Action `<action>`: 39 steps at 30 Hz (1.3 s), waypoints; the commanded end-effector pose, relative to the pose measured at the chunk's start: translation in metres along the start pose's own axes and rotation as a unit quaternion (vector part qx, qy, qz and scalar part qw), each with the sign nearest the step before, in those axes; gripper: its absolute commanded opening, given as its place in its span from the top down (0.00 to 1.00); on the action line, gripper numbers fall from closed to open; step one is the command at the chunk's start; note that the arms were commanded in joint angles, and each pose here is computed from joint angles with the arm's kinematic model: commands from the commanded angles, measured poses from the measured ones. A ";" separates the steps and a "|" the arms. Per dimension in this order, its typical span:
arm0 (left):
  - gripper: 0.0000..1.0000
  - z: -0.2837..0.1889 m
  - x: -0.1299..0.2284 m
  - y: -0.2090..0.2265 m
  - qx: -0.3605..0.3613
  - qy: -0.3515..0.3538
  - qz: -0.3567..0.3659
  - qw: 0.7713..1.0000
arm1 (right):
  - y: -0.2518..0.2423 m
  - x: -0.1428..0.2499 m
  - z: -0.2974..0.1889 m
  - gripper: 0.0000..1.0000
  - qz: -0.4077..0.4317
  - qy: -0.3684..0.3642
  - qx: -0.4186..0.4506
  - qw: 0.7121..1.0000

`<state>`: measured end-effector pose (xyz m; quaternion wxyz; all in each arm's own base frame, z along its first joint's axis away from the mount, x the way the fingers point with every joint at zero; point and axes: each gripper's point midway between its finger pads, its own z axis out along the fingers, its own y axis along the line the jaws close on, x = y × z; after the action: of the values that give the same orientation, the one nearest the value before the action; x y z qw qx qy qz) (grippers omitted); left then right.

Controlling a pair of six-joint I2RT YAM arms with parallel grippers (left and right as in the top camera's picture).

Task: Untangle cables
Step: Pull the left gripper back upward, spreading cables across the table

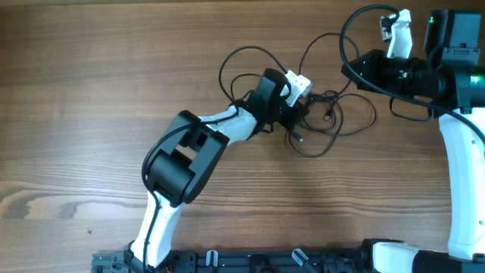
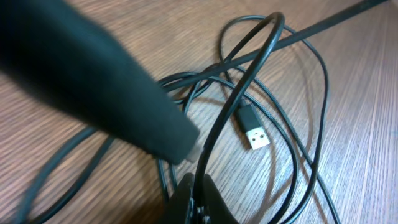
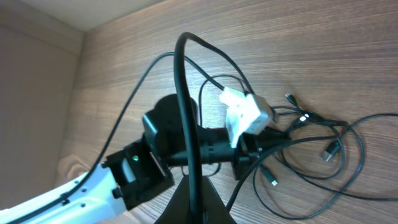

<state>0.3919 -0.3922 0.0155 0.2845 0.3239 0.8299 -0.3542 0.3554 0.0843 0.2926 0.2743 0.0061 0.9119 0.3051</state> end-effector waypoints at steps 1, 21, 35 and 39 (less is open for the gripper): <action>0.96 -0.049 -0.069 -0.002 -0.017 -0.071 0.017 0.997 | -0.006 -0.004 -0.012 0.96 -0.014 -0.021 0.042 0.999; 0.96 -0.221 -0.175 -0.044 -0.100 -0.200 0.087 0.971 | -0.101 -0.004 0.005 0.96 0.043 -0.020 0.250 0.967; 0.96 -0.375 -0.184 -0.006 -0.243 -0.259 0.067 0.932 | -0.202 0.053 0.092 0.96 0.144 0.062 0.329 0.931; 0.96 -0.394 -0.167 0.026 -0.285 -0.238 0.043 0.928 | -0.226 0.054 0.075 0.96 0.172 0.051 0.366 0.913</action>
<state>0.4159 -0.1582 0.3512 0.5625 0.1829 0.7829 -0.1929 0.3875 -0.0190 0.0938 0.1513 0.2039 0.9666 0.0338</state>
